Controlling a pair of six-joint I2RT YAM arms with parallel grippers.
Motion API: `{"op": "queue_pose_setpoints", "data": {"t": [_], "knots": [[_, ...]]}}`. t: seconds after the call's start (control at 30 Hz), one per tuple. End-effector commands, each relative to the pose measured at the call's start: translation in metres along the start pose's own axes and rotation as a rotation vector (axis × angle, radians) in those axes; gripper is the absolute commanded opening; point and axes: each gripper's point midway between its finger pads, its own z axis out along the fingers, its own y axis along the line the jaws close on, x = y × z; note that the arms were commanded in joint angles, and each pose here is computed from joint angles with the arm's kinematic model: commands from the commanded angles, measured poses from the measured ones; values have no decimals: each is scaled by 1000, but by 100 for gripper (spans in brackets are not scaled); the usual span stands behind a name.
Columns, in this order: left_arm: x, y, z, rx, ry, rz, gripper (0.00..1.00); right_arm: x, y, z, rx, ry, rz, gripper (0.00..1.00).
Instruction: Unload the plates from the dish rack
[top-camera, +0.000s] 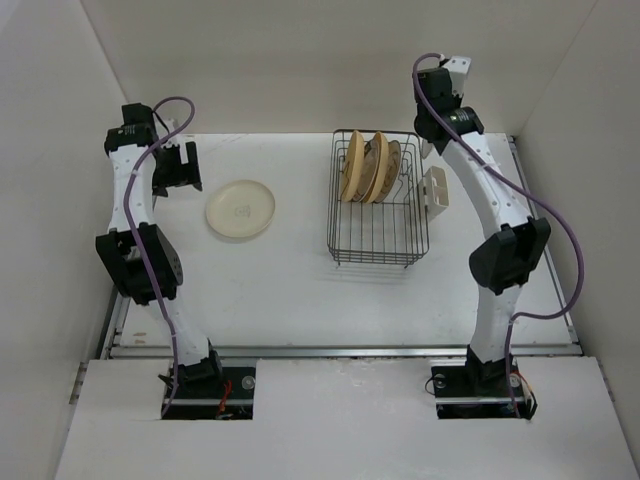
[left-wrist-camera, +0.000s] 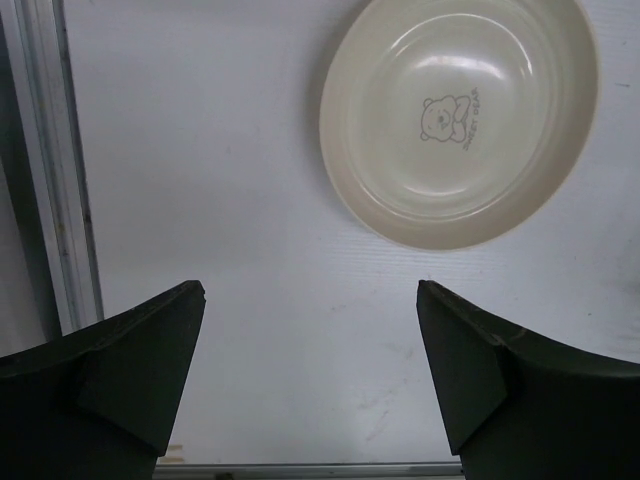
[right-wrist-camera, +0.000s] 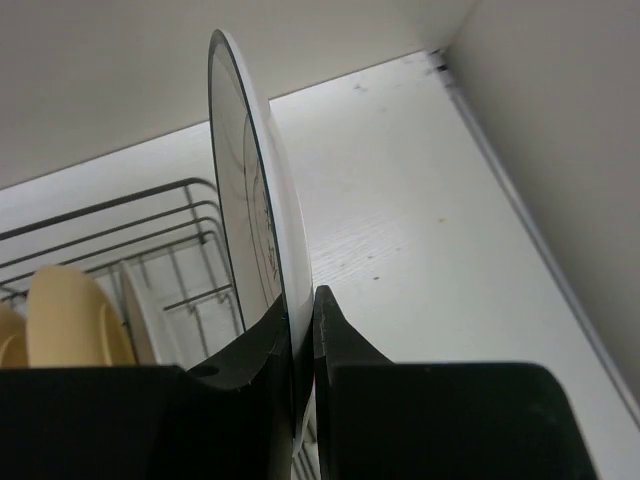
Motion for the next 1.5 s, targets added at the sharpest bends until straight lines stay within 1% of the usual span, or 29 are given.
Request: {"op": "queue_pose_setpoints", "data": {"t": [0.0,0.03,0.1,0.13,0.2,0.23,0.27,0.33,0.37,0.43,0.47,0.5,0.53,0.6,0.7,0.77,0.8,0.87,0.93,1.0,1.03,1.07,1.13,1.17,1.2,1.27,1.37,1.43,1.47], "knots": [[3,4,-37,-51,-33,35,85,-63,-50,-54,175,-170,42,0],[3,4,-38,-51,-33,35,85,-77,-57,-75,153,-207,71,0],[7,9,-47,-89,-44,36,85,-94,-41,-102,16,-262,98,0],[7,12,-49,-108,-52,46,87,-93,-13,-129,-171,-270,90,0],[13,26,-52,-195,-55,33,89,-83,31,-158,-416,-267,54,0],[14,34,-53,-225,-61,11,91,-55,84,-186,-703,-208,-18,0],[13,37,-53,-245,-75,11,92,-33,112,-198,-856,-150,-66,0],[20,48,-53,-265,-65,-43,92,19,157,-227,-1144,-3,-156,0],[24,54,-52,-255,-56,-76,92,65,190,-252,-1356,130,-218,0],[31,53,-49,-209,-40,-121,92,107,211,-269,-1474,260,-270,0],[35,59,-51,-203,-29,-142,92,131,221,-288,-1541,326,-321,0],[42,59,-49,-193,-7,-153,92,160,234,-287,-1557,392,-362,0],[41,57,-49,-183,-7,-153,92,173,241,-293,-1587,404,-407,0],[54,59,-50,-185,19,-166,92,205,257,-308,-1629,451,-473,0],[67,58,-51,-183,39,-149,92,236,266,-308,-1652,520,-506,0],[68,57,-52,-185,23,-147,92,265,274,-296,-1633,602,-513,0],[69,56,-55,-185,18,-146,92,274,278,-291,-1629,612,-515,0],[71,54,-55,-173,17,-146,92,307,286,-275,-1589,702,-514,0],[71,52,-55,-164,16,-146,92,310,289,-274,-1583,715,-506,0],[72,49,-59,-155,15,-146,92,324,291,-269,-1550,739,-515,7],[72,49,-59,-155,15,-146,92,325,292,-263,-1520,724,-521,25],[75,49,-59,-154,24,-148,92,329,291,-259,-1498,726,-527,38],[74,46,-62,-144,14,-146,92,328,289,-254,-1461,707,-535,55],[74,46,-62,-144,14,-146,92,328,286,-248,-1426,694,-543,58],[73,45,-62,-133,13,-146,92,317,286,-250,-1421,664,-539,60],[70,43,-64,-125,1,-135,92,305,285,-249,-1412,620,-546,61],[63,43,-69,-128,-22,-132,92,265,282,-252,-1374,511,-538,64],[60,43,-71,-128,-31,-130,92,213,278,-264,-1361,387,-488,70],[60,41,-70,-116,-32,-130,92,195,276,-268,-1346,346,-455,79]]}}
